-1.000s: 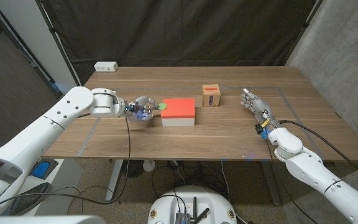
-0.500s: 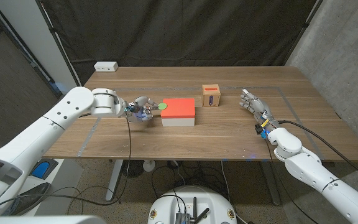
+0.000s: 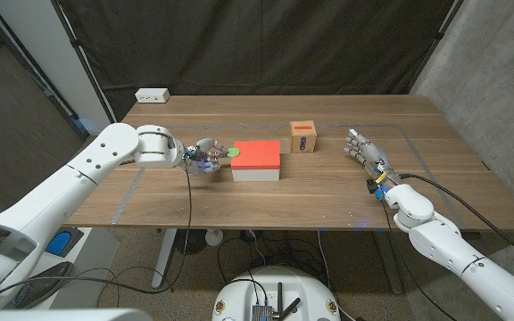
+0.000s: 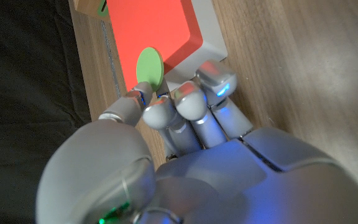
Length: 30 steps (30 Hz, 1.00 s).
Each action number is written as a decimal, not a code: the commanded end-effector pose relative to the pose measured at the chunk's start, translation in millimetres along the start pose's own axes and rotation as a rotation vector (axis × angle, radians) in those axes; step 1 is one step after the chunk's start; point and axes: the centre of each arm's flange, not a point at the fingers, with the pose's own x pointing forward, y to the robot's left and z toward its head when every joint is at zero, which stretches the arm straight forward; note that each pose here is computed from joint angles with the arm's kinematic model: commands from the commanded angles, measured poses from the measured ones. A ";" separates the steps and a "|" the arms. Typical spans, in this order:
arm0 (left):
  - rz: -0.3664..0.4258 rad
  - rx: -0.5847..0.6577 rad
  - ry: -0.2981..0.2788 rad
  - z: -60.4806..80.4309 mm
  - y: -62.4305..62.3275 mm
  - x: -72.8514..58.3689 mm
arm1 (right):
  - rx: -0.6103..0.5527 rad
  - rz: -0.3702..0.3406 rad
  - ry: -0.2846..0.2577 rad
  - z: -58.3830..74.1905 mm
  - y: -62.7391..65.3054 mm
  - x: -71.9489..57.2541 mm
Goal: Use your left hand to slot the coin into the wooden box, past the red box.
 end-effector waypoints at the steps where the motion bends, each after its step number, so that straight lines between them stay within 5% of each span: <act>1: 0.033 0.002 -0.004 1.2 -3.4 -2.2 | 0.002 -0.001 -0.005 -0.1 -2.8 -0.3; 30: 0.109 0.025 -0.009 2.8 -8.0 -4.8 | 0.034 -0.015 -0.021 -9.3 -6.0 -1.7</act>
